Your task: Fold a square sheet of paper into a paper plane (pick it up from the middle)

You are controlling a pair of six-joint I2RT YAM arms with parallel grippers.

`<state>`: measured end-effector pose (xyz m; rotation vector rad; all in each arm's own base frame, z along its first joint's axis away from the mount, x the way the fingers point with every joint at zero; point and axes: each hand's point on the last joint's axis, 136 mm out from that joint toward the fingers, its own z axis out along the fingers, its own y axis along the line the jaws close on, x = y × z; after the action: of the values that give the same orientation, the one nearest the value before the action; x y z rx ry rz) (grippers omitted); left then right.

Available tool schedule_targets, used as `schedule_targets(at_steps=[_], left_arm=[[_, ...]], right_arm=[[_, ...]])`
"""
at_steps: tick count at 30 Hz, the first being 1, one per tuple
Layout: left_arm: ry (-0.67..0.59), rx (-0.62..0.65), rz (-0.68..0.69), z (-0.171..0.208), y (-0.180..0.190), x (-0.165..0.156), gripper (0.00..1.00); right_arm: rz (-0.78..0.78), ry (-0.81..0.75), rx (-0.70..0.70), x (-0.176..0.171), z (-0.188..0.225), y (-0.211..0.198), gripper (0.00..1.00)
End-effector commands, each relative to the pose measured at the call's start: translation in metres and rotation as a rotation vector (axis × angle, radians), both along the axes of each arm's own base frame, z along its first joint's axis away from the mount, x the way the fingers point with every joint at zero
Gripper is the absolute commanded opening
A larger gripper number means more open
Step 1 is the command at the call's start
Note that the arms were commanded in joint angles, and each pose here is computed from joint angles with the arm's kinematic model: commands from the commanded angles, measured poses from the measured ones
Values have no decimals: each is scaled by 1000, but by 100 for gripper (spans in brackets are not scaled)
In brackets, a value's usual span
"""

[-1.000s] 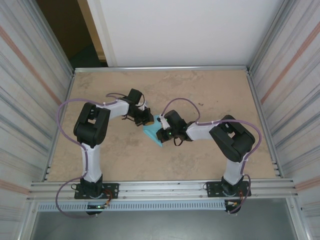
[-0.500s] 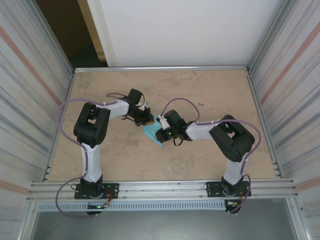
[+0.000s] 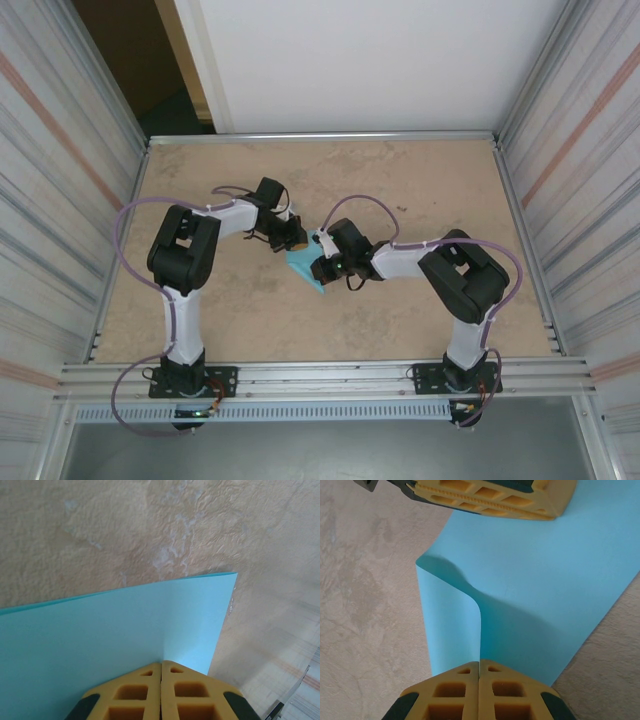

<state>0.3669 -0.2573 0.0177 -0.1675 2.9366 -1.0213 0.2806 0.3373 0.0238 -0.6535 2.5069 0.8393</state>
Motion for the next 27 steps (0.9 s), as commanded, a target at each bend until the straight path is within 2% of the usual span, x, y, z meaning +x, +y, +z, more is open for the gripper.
schedule_targets(at_steps=[1,20,24,27], left_arm=[[114,106,-15,-43,12,-28,7],[99,86,-11,-32,9,-23,7],[20,34,17,8,10,-4,10],[-47,0,90,41,27,10,15]], right_arm=[[-25,26,-13,5,-5,-3,2],[-20,59,-36,1,-15,-5,2],[-20,73,-55,-1,-20,-7,2],[-24,79,-66,-1,-22,-9,2]])
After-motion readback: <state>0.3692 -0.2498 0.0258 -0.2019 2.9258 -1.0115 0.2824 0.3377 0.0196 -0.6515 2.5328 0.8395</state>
